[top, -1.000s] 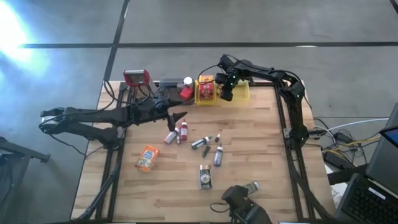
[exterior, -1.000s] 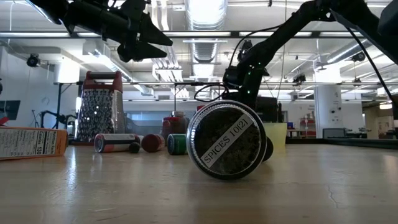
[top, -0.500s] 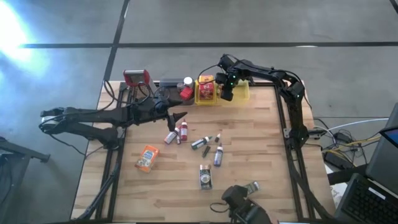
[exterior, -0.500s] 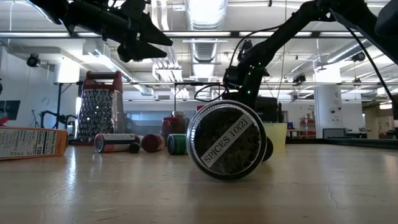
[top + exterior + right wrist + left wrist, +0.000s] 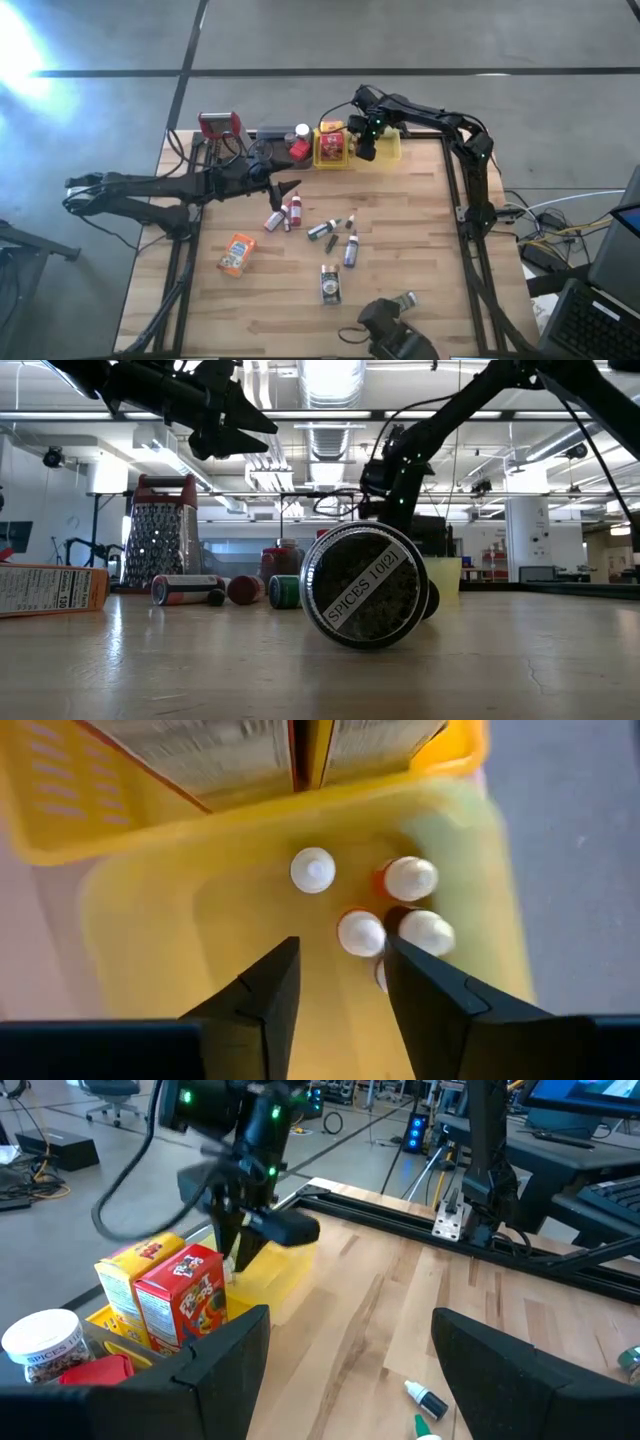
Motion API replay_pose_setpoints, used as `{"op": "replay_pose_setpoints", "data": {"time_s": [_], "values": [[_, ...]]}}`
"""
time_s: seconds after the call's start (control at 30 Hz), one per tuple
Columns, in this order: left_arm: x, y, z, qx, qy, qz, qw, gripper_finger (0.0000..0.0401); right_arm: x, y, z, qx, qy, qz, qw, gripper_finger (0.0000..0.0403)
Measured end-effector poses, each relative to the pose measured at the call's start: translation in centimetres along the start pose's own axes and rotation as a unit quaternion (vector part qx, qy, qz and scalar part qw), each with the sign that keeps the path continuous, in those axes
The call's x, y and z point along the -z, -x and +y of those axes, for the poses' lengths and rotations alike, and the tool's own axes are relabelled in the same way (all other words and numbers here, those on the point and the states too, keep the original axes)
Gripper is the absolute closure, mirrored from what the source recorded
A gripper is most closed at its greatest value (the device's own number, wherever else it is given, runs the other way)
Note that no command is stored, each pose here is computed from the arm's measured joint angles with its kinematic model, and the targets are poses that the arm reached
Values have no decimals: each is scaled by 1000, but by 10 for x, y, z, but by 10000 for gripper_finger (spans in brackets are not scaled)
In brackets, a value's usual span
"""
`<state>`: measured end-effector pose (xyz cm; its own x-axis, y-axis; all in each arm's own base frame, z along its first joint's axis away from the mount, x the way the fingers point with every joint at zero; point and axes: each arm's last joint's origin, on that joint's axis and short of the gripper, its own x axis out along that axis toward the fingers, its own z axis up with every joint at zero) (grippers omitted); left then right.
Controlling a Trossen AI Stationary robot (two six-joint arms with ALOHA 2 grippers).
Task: Pick & Place Kitchen Items
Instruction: Put the orange food coloring bottle into the light yellow bin, then put the large pink food coloring bottle into the light yellow bin
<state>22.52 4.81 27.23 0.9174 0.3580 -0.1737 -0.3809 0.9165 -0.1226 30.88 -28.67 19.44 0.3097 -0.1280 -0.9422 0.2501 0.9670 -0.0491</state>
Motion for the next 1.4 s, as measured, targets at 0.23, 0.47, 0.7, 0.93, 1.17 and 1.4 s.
{"op": "replay_pose_setpoints", "data": {"time_s": [0.23, 0.47, 0.7, 0.93, 1.17, 1.4], "values": [[0, 0, 0, 0, -1, 2, 1000, 117, -7, 41, 12, 15, 5, -38, 999, 250], [1, 0, 0, -1, -9, 2, 1000, 117, -13, 100, 65, 3, 35, -68, 997, 278], [-5, 0, -1, 7, -8, -28, 1000, 117, -1, 159, 128, -19, 42, -126, 991, 338], [-5, 0, -3, 13, -8, -28, 999, 117, 54, 170, 173, -56, 24, -120, 991, 391], [-7, 1, -5, 32, -7, -37, 999, 117, 119, 182, 200, -67, -8, -184, 981, 394], [-7, 1, -5, 35, -43, -38, 998, 117, 176, 192, 208, -50, 10, -269, 962, 394]]}}
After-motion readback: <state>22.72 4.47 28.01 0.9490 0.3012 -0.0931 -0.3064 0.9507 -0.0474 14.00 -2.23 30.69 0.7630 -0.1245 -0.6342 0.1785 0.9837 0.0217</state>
